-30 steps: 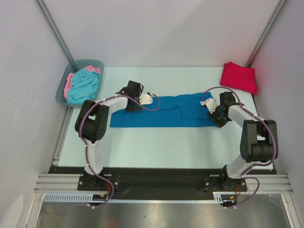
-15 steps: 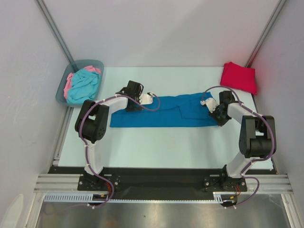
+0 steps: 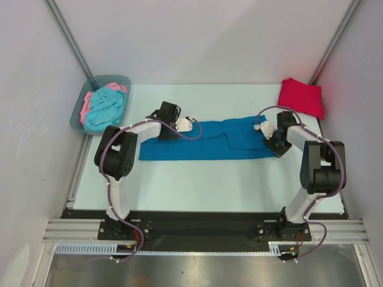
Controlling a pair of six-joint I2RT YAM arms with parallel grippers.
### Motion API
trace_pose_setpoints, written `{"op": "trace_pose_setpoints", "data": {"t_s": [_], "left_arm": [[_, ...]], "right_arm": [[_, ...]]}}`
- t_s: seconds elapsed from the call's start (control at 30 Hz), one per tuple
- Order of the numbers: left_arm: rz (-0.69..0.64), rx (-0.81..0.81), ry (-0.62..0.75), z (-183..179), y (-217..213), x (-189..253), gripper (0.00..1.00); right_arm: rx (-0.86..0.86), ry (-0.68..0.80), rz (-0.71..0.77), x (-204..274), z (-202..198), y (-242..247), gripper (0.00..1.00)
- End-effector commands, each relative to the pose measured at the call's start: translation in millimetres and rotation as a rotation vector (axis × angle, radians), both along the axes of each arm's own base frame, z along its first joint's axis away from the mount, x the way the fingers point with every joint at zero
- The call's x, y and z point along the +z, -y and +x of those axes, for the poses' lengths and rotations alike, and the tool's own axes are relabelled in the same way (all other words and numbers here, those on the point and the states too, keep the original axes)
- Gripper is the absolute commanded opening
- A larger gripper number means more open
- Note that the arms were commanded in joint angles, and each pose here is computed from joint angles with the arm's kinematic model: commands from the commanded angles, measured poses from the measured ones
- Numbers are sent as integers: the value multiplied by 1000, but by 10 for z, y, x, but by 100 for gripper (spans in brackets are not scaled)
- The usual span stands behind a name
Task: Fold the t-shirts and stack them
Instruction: Fold the tshirt
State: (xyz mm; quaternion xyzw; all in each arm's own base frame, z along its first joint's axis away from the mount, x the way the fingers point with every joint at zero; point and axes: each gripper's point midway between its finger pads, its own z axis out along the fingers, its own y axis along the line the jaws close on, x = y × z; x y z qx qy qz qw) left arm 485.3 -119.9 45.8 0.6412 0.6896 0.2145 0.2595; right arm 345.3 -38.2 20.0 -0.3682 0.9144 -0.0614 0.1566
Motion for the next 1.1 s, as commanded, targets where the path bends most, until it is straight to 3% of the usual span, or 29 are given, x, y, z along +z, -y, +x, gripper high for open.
{"op": "trace_pose_setpoints", "data": {"t_s": [0.0,0.03,0.37,0.5,0.63,0.87,1.07], "left_arm": [[-2,-24,13,-30,36,135,100],[-5,-24,18,-23,38,154,100],[-56,-1,37,-87,55,287,100],[-78,14,39,-142,48,316,100],[-137,58,94,-151,25,496,100],[-121,68,215,-299,-172,637,100],[-85,74,214,-444,-332,588,100]], "right_arm": [[-22,17,-81,90,53,234,36],[-20,32,-79,151,65,259,43],[-3,351,142,1519,407,-90,63],[-22,360,160,1557,555,-274,63],[0,292,214,1384,688,-632,54],[286,283,120,1208,693,-1403,60],[314,283,123,1181,809,-1610,60]]}}
